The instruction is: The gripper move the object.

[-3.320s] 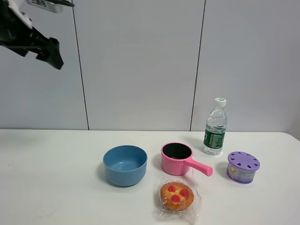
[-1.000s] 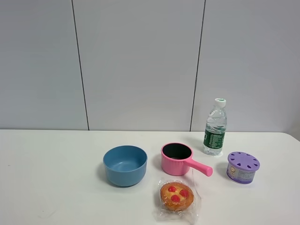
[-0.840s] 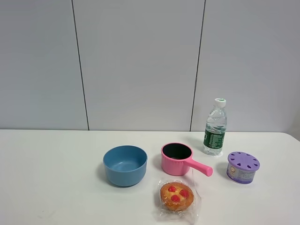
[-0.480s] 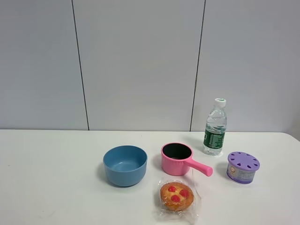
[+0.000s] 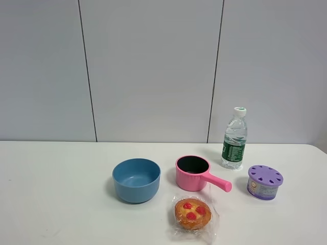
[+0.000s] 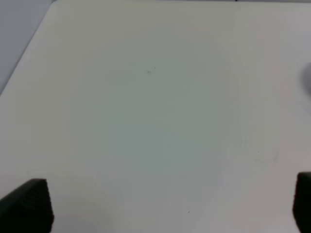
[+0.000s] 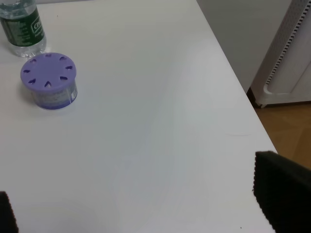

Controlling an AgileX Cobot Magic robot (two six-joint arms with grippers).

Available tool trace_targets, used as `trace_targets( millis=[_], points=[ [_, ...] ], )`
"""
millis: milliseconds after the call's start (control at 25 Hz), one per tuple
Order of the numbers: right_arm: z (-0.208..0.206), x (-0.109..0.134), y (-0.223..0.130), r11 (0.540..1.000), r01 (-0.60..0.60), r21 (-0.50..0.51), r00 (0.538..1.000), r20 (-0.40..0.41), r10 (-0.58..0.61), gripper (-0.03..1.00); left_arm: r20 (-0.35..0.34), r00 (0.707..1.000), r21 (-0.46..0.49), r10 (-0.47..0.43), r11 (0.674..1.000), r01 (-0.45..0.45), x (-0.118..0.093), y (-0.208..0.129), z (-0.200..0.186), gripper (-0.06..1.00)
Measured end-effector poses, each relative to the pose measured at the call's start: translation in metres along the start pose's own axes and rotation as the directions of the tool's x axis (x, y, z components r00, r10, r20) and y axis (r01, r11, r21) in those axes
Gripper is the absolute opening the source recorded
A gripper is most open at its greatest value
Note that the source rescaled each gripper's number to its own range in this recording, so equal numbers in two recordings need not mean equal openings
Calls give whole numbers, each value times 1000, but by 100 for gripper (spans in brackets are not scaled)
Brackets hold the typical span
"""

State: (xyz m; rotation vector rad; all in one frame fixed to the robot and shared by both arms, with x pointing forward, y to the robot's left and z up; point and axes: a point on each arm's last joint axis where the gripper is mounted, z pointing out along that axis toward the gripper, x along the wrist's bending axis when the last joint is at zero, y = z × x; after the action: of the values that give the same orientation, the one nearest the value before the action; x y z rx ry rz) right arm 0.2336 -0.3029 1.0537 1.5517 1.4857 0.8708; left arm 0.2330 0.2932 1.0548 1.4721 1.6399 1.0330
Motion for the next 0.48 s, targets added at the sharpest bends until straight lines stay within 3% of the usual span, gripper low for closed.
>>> trace_targets(
  millis=[480],
  points=[
    [0, 0, 0, 1000, 0, 0, 1000, 0, 0, 100, -3, 1000, 0, -3, 1000, 3, 0, 0, 0, 100]
  ],
)
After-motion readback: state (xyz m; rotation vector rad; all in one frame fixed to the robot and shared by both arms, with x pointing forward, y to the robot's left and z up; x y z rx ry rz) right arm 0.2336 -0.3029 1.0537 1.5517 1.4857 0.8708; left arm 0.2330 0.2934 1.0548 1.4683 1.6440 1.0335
